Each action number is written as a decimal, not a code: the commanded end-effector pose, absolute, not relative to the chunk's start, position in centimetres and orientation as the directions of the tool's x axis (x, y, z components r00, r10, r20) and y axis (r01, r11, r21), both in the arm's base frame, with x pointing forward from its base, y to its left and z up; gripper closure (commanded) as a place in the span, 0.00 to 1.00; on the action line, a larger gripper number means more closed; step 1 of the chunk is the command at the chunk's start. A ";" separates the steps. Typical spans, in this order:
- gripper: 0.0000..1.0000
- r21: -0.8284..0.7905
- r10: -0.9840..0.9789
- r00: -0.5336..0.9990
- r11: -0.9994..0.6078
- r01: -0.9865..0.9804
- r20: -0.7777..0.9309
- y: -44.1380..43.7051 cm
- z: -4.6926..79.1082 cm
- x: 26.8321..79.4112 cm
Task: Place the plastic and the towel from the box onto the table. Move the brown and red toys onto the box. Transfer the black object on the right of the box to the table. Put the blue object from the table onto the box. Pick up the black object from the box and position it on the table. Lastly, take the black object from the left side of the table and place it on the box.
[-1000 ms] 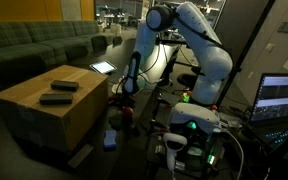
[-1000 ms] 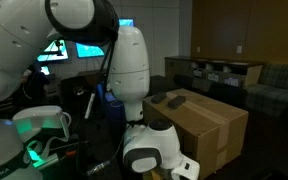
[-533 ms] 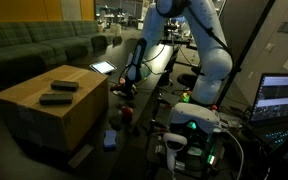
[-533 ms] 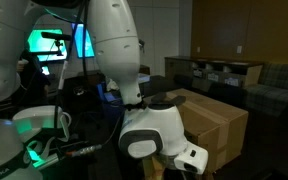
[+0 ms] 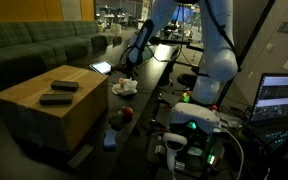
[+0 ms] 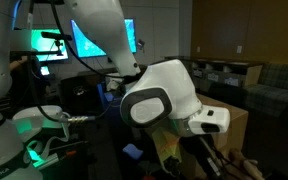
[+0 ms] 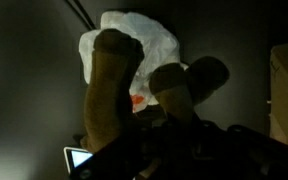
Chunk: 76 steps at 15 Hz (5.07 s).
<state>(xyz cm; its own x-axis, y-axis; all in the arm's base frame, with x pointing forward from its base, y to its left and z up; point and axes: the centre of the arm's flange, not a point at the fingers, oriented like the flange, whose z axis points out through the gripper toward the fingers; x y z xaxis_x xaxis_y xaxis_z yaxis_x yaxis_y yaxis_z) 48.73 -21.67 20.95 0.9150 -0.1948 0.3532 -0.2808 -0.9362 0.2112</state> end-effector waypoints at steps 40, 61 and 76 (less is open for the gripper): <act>0.46 0.220 0.554 0.676 -0.826 0.519 0.485 2.1 27.2 73.8; 0.00 0.078 0.417 0.891 -0.909 0.410 0.180 -11.8 27.3 51.9; 0.00 0.109 0.279 0.934 -0.959 0.260 0.222 -5.2 10.7 44.4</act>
<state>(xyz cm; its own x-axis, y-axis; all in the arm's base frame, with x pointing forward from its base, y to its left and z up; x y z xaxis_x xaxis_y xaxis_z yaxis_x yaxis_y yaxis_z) 44.49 -6.85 14.02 0.9347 0.3023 0.1872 0.2934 -0.9531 0.0742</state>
